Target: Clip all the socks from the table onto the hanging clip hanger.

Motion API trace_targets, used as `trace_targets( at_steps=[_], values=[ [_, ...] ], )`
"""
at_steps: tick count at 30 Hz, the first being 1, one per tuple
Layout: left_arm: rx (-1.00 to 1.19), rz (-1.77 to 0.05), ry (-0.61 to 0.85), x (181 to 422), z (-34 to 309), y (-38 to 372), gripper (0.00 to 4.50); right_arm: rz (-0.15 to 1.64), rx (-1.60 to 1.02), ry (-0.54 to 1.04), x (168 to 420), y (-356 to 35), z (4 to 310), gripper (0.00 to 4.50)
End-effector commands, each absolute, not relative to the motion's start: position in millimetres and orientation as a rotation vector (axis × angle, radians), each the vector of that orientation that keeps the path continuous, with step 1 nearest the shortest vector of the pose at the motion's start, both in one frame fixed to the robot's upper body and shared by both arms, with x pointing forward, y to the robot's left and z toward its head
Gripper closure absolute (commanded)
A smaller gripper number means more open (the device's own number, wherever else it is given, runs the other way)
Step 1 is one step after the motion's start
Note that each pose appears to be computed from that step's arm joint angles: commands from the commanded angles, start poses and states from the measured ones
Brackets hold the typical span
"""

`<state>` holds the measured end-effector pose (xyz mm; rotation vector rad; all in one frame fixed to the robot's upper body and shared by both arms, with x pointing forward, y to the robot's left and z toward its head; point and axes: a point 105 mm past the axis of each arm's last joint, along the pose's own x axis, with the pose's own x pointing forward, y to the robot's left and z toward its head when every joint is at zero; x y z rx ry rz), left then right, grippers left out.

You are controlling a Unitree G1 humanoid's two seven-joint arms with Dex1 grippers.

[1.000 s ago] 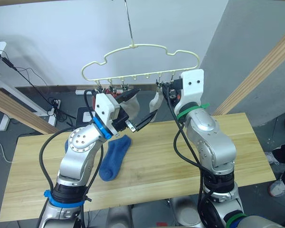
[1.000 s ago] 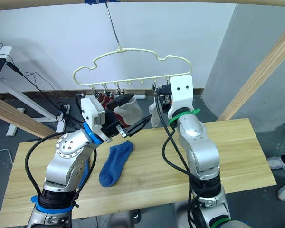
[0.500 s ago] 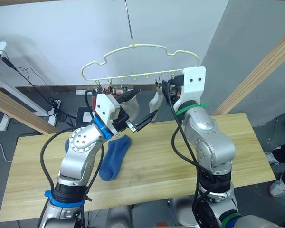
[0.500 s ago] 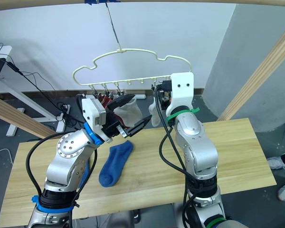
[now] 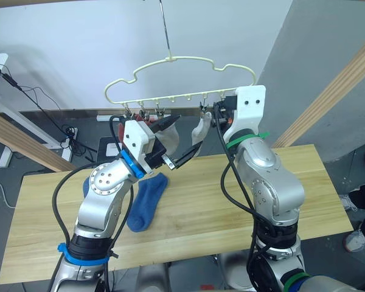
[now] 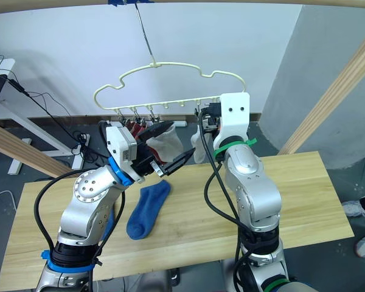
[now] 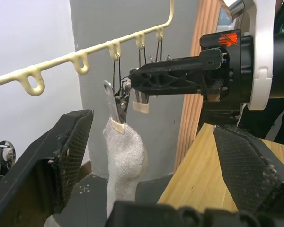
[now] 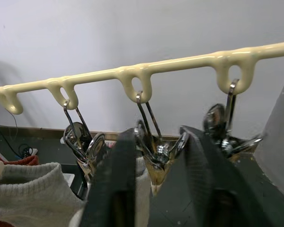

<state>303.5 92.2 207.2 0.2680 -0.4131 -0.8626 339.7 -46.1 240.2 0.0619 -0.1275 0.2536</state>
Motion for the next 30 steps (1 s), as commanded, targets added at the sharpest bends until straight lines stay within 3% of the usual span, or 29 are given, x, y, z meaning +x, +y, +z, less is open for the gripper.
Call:
trace_targets(
  at_steps=[1, 3, 11, 17, 22, 30],
  values=[
    [0.284, -0.867, -0.453, 298, 212, 89, 0.00, 0.302, 0.122, -0.209, 327, -34, 263, 4.22],
    [0.283, -0.855, -0.449, 298, 211, 90, 0.00, 0.305, 0.123, -0.214, 326, -34, 264, 4.45],
    [0.247, -0.740, -0.338, 299, 181, 103, 0.00, 0.316, 0.115, -0.221, 325, -33, 264, 4.45],
    [0.175, -0.477, -0.033, 296, 103, 140, 0.00, 0.322, 0.106, -0.224, 326, -32, 263, 4.45],
    [0.134, -0.228, 0.130, 290, 60, 167, 0.00, 0.330, 0.101, -0.222, 325, -32, 262, 4.45],
    [0.109, -0.175, 0.241, 297, 23, 181, 0.00, 0.347, 0.097, -0.215, 325, -29, 261, 4.45]
  ],
)
